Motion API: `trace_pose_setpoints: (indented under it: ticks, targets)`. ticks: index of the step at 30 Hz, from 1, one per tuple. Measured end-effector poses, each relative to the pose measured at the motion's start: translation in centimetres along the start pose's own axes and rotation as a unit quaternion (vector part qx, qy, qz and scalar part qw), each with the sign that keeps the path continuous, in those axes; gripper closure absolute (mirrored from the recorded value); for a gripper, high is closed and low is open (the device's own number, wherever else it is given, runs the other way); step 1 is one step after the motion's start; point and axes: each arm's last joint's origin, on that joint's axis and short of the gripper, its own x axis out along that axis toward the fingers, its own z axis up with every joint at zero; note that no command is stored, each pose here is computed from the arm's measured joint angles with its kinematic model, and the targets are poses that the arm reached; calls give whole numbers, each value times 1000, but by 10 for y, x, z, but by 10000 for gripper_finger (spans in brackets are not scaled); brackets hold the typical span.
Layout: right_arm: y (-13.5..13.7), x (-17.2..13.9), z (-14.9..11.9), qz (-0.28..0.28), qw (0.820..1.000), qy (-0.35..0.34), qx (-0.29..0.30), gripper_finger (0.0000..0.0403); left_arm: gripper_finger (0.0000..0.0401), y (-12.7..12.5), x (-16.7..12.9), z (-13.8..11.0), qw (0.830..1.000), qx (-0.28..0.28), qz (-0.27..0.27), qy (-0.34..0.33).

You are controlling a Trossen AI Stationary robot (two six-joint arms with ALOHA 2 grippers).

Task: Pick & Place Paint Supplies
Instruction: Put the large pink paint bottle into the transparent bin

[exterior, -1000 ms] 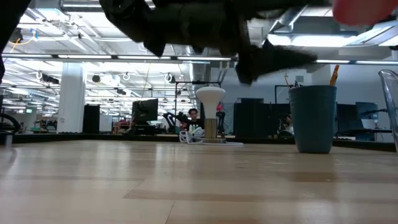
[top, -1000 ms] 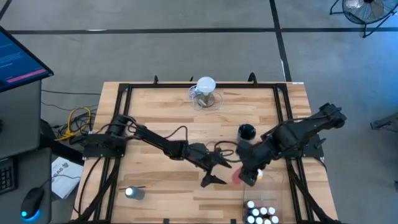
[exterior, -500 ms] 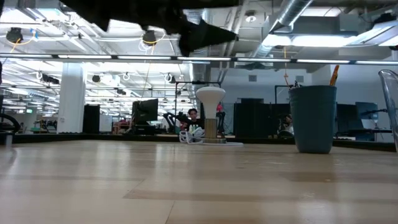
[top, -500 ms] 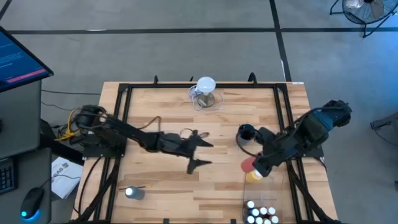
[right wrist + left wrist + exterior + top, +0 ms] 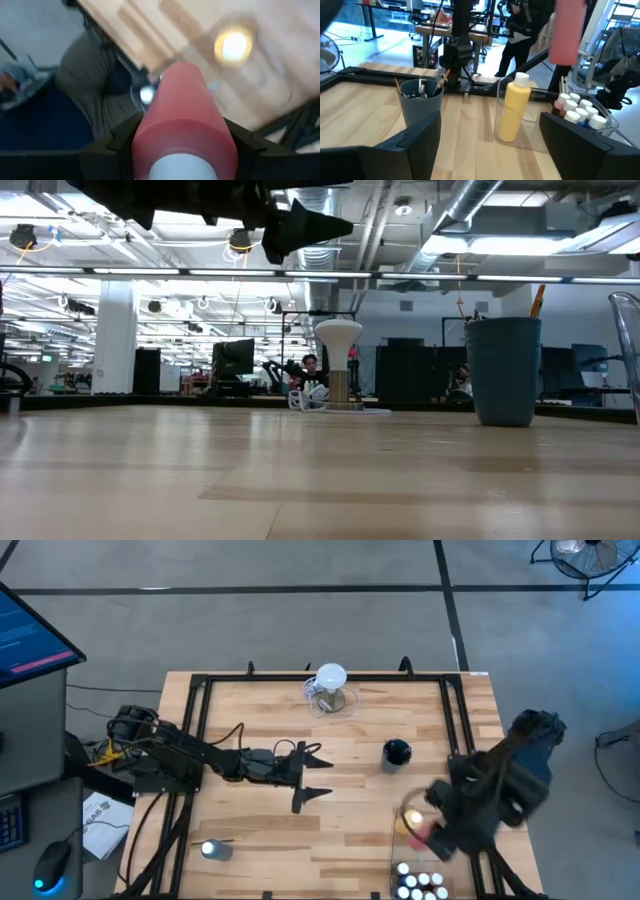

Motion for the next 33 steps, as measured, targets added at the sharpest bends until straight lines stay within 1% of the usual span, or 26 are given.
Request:
trace_pose_setpoints:
  ticks: [4,7,12,16,22,27,30,33]
  targets:
    - [4,7,-28,-13,1000,20,16,209,104,0,0,-1,1000,0,1,2]
    - [0,18,-44,-36,998,20,39,210,104,0,0,0,1000,0,0,0]
    - [-10,43,-59,-94,993,14,70,210,104,0,0,0,1000,-1,1,-4]
    - [-16,58,-60,-125,990,8,72,210,104,0,0,0,1000,-1,1,-6]
    - [-22,75,-52,-158,985,-6,63,210,104,0,0,1,1000,-2,-3,-8]
    - [-27,88,-44,-185,982,-8,34,210,104,0,0,1,1000,-2,-6,-7]
    - [-29,92,-41,-195,981,-1,-1,210,104,-1,0,1,1000,-2,-9,-6]
    - [-31,96,-38,-203,979,3,-23,210,104,-1,0,1,1000,-2,-11,-6]
